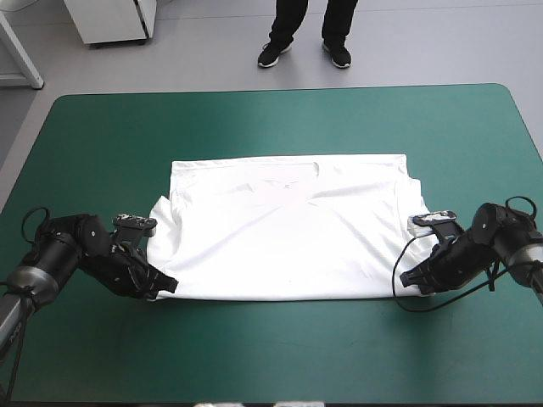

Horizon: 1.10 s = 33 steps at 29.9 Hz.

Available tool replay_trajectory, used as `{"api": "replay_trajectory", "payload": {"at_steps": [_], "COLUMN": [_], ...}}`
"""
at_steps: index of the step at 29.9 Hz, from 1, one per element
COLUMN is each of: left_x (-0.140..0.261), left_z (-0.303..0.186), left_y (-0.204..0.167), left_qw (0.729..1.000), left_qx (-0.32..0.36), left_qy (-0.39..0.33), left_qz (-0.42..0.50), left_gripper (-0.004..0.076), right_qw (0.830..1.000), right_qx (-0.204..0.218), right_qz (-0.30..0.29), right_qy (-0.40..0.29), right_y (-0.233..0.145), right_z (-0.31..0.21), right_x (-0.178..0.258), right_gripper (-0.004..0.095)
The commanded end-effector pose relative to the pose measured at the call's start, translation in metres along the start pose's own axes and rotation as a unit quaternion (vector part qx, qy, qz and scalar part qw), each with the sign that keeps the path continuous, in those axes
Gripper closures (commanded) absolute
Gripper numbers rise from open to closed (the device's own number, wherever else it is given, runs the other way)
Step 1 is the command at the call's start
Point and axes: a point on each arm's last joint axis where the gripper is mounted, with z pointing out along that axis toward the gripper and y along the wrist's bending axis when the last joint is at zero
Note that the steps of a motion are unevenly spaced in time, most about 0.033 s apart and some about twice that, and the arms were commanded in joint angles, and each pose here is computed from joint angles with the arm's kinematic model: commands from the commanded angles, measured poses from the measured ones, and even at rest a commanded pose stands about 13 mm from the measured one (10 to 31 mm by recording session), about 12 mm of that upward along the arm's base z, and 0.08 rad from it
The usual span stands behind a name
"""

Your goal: Fold the cloth

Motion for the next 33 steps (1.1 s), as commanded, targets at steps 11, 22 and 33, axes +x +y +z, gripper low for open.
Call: {"api": "replay_trajectory", "payload": {"at_steps": [11, 22, 33], "left_x": [0.007, -0.083, -0.130], "left_z": [-0.067, -0.054, -0.018], "left_y": [-0.015, 0.014, 0.051], "left_qw": [0.989, 0.973, 0.981], "left_qx": [-0.056, -0.137, -0.118], "left_qy": [-0.134, -0.188, -0.153], "left_qz": [-0.011, 0.007, -0.023], "left_gripper": [0.0339, 0.0339, 0.0339], "right_qw": [0.993, 0.978, 0.978], "right_qx": [0.032, 0.055, 0.057], "right_qz": [-0.007, -0.020, -0.020], "right_qy": [-0.115, -0.200, -0.199], "right_y": [0.017, 0.021, 0.020], "right_z": [-0.075, -0.120, -0.120], "right_x": [-0.007, -0.035, -0.035], "right_gripper": [0.0403, 0.0402, 0.0403]}}
